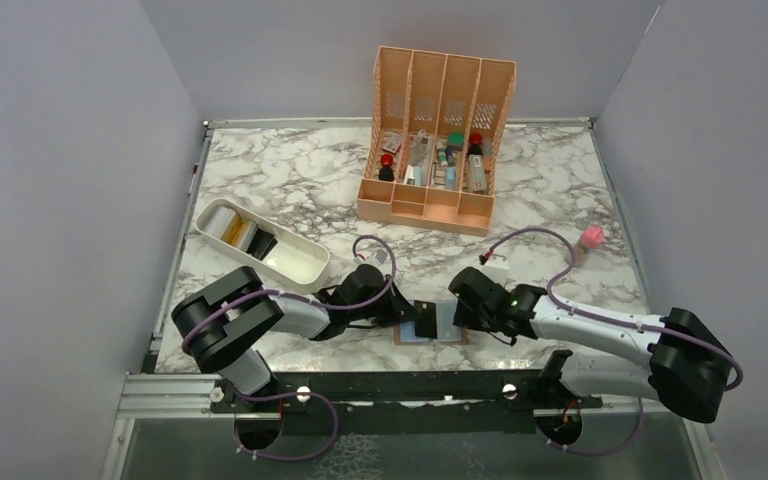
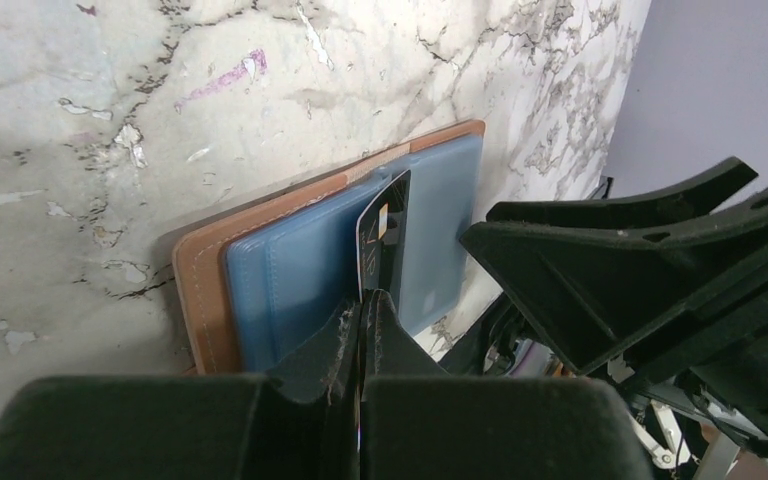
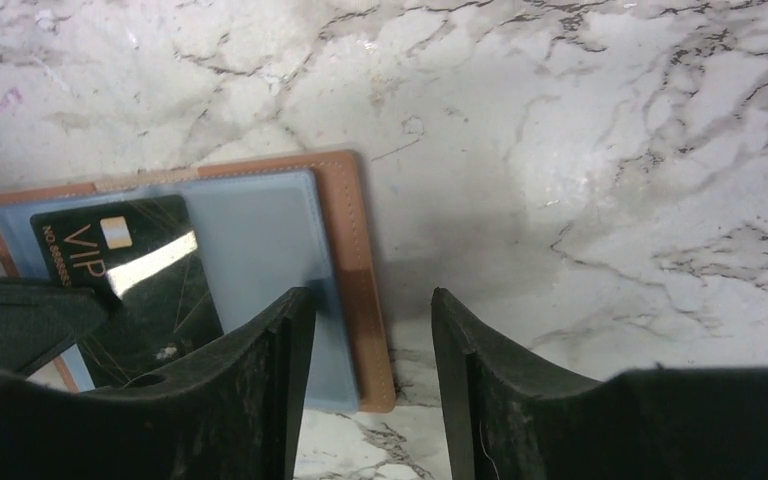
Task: Put the credit cards into the card holder
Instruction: Insert the credit card into the card holder.
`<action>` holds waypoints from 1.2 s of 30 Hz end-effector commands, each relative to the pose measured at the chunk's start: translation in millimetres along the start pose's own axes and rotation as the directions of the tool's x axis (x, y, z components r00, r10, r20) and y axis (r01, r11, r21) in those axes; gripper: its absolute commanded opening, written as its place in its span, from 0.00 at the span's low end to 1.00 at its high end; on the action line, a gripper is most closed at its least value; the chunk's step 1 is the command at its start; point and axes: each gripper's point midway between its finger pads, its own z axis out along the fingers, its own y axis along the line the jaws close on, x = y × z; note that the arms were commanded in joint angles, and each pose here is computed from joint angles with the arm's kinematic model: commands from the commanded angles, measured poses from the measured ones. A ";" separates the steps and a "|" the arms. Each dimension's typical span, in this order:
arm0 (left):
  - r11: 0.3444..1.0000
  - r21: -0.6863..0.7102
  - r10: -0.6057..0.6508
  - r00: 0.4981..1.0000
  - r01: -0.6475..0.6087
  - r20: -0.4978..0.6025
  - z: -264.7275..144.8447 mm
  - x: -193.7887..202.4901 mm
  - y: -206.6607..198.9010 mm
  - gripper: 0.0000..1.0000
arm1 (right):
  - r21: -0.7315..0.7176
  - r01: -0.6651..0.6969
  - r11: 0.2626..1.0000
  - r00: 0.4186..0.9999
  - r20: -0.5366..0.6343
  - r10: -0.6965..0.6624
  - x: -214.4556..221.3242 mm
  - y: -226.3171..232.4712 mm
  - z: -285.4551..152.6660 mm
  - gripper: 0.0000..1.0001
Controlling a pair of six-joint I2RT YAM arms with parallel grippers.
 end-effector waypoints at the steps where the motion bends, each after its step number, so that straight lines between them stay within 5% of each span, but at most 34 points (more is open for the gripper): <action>1: 0.998 -0.066 0.009 1.000 -0.009 -0.005 4.3 4.3 17.2 0.00 | -0.080 -0.038 0.996 0.998 -0.061 0.033 6.2 1.2 7.7 0.53; 10: 0.997 -0.072 -0.001 1.000 0.001 -0.001 8.3 3.6 15.1 0.00 | -0.286 -0.145 0.947 0.977 -0.194 0.090 32.6 25.5 1.8 0.40; 28: 0.992 -0.084 0.089 0.993 -0.095 -0.072 7.3 20.2 13.3 0.00 | -0.249 -0.127 0.960 0.985 -0.149 0.092 29.7 10.9 3.0 0.33; 36: 0.986 -0.045 0.160 0.985 -0.164 -0.067 19.2 12.9 -9.3 0.23 | -0.286 -0.072 0.956 0.991 -0.132 0.035 27.9 16.1 3.5 0.33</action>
